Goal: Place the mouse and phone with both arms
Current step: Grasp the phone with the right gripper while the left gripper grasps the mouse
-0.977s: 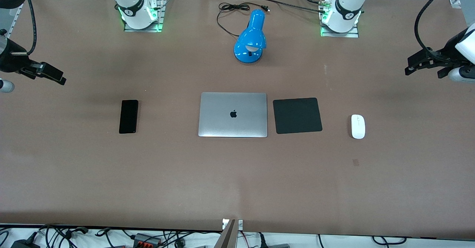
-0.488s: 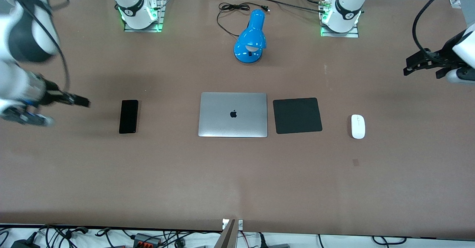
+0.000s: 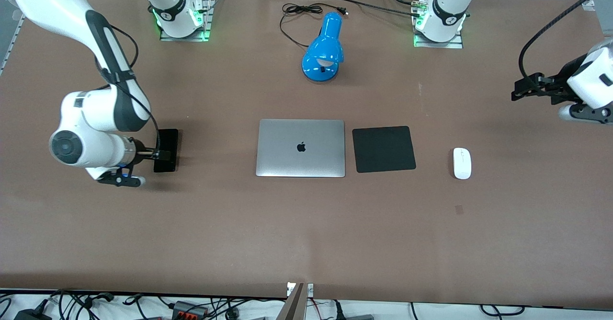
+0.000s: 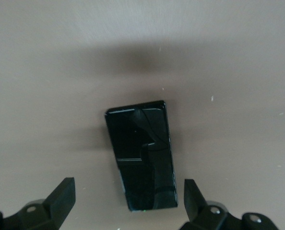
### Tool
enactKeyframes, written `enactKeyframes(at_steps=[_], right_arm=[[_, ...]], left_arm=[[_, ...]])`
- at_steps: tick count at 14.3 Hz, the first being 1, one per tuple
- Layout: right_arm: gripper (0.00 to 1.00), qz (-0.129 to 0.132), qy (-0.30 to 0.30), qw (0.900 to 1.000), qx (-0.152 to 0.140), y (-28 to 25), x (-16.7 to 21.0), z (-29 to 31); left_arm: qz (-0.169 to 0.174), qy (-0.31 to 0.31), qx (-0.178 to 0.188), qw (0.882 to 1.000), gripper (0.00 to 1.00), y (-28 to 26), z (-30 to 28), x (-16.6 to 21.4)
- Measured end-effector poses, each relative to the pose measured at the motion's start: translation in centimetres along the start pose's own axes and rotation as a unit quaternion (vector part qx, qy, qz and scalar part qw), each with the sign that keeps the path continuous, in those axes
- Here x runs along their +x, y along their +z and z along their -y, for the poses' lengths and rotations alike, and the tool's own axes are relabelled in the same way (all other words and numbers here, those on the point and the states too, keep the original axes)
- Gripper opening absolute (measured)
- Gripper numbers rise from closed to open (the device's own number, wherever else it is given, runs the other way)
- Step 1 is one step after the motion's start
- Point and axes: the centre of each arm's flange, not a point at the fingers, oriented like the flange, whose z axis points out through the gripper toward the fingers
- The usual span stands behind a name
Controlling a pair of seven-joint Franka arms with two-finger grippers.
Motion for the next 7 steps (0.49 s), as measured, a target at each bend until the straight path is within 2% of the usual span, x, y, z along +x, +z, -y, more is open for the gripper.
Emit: enactKeyframes(at_steps=[5,7], right_arm=[[1.0,0.005,0.003,1.0,-0.001,4.1,-1.4,-0.5],[1.0,0.002,0.002,1.0,-0.002,5.0,-1.6,-0.7]], left_arm=[[0.082,-0.003,-0.006,0.997,1.0,10.2,0.7,5.6],[0.099,-0.01,-0.007,0.995,1.0,15.0,1.2,8.1]])
